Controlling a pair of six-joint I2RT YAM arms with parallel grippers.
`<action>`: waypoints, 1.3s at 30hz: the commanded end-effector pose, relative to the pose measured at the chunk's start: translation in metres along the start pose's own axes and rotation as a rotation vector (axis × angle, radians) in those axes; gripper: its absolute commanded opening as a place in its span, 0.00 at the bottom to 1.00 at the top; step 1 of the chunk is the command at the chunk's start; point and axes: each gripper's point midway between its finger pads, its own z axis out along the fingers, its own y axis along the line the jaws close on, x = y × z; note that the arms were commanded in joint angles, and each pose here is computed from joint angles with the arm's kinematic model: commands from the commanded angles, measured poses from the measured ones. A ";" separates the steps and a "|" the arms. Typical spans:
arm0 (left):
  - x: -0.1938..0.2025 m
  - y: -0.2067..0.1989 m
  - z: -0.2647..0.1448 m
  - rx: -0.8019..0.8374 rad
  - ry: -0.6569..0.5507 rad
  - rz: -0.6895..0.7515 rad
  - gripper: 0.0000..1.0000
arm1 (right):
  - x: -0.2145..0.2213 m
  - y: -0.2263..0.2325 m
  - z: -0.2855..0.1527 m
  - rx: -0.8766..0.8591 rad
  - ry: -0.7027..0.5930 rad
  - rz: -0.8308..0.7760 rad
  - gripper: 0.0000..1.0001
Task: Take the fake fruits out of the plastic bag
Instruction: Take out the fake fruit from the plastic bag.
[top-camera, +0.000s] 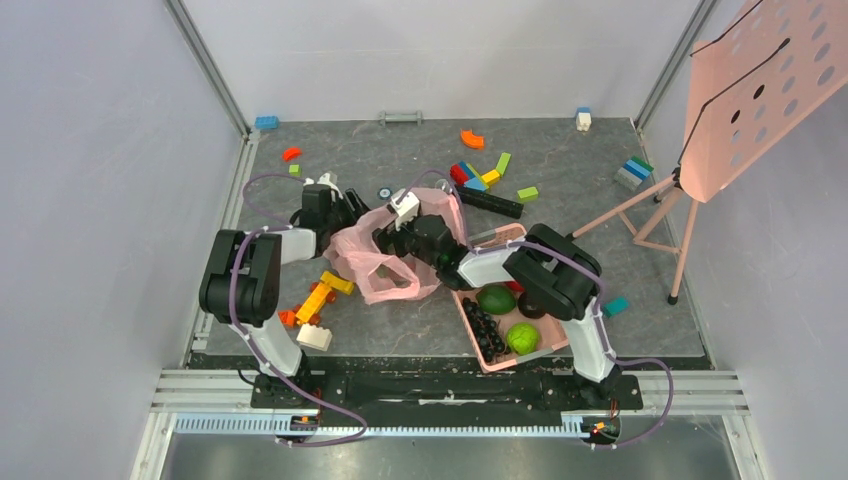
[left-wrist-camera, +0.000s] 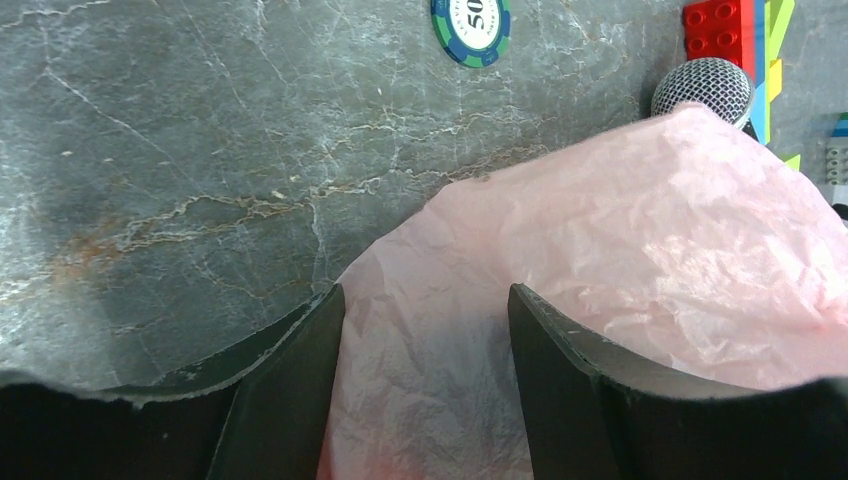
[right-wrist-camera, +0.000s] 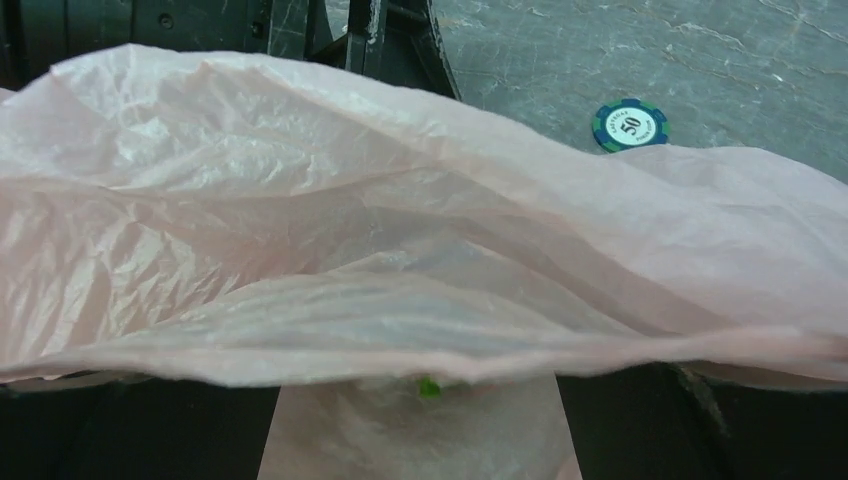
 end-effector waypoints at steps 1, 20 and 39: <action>0.009 -0.003 0.004 0.030 0.034 -0.014 0.68 | -0.013 0.002 0.019 -0.014 -0.051 -0.010 0.98; 0.011 -0.006 0.006 0.056 0.045 -0.019 0.67 | 0.025 0.003 0.049 -0.021 0.059 0.067 0.95; 0.007 -0.001 0.002 0.029 0.027 -0.025 0.77 | -0.031 -0.010 -0.025 0.052 -0.016 0.032 0.63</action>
